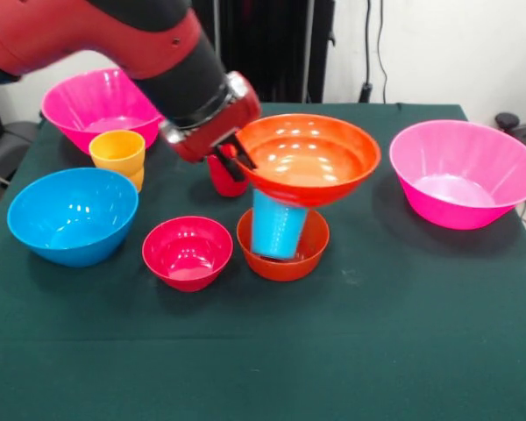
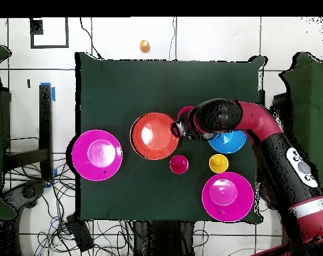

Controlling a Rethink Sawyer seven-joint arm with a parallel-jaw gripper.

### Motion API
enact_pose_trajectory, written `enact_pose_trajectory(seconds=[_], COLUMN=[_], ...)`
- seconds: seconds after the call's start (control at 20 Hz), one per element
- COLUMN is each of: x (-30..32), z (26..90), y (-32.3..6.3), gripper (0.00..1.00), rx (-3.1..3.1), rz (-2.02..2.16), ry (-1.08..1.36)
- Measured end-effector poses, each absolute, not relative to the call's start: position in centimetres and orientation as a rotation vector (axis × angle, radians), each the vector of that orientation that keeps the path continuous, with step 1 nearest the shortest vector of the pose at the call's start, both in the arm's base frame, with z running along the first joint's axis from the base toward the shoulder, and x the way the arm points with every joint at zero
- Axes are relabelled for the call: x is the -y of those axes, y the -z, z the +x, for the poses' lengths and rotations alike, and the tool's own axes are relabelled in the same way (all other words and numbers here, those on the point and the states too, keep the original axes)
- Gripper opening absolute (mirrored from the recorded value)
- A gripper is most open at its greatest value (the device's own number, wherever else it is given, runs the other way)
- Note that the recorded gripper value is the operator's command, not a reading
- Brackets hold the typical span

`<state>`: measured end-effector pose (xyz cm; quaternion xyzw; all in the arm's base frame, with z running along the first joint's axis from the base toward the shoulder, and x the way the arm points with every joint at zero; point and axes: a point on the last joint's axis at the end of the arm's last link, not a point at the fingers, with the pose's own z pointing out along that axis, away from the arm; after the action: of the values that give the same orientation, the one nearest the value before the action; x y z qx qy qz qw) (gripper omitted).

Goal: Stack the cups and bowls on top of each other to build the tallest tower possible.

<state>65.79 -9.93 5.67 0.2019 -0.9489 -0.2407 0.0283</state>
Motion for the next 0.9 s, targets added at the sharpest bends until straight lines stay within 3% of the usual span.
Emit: enact_pose_trajectory(seconds=[0.3,0.9], x=[13.3,12.8], z=[65.4,64.5], y=[-5.9,-6.1], gripper=[0.0,0.0], rx=[2.94,2.83], rz=[0.84,1.009], ry=[0.753,0.767])
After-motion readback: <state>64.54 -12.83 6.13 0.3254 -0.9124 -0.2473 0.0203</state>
